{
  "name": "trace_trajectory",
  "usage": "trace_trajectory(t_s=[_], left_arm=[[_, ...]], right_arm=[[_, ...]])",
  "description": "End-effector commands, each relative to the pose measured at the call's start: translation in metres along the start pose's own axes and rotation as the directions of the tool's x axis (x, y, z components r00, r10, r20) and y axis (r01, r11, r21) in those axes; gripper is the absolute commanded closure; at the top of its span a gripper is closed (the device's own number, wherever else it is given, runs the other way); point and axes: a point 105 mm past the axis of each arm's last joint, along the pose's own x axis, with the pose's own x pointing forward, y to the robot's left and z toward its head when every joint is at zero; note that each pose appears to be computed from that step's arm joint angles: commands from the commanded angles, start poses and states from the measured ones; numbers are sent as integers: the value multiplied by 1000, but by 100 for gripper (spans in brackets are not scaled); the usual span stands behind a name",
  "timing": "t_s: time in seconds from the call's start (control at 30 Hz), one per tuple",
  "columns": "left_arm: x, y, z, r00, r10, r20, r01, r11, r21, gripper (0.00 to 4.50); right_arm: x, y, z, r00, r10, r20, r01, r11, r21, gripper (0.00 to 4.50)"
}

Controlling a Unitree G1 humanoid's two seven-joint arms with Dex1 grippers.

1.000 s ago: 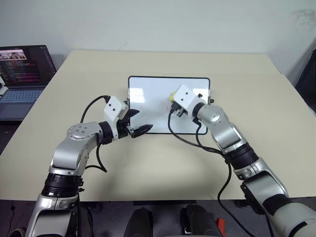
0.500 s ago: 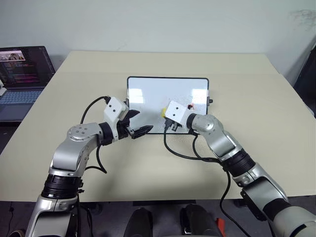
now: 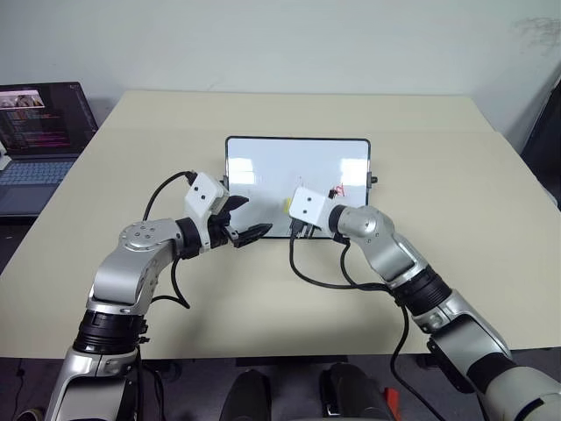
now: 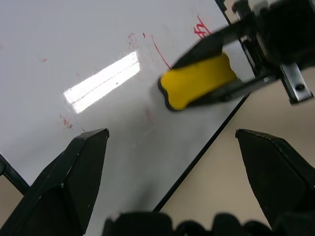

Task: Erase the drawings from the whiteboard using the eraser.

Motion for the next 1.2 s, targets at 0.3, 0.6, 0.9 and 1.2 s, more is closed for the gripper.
trace_trajectory(t_s=[0.3,0.6,0.9,1.2], left_arm=[[-1,-4,13,999,-19,40,18,999,30,0],[-1,-4,13,999,-19,43,18,999,28,0],[-1,-6,12,999,-27,38,26,999,24,0],[-2,-7,11,999,-29,35,28,999,21,0]], right_arm=[[-11,-53,-20,973,-219,-77,219,976,-17,325],[-13,-8,-44,984,-4,-175,-3,999,-44,325],[-12,-64,-16,960,-274,-66,265,957,-115,325],[-14,-3,-49,979,46,-197,-66,993,-94,325]])
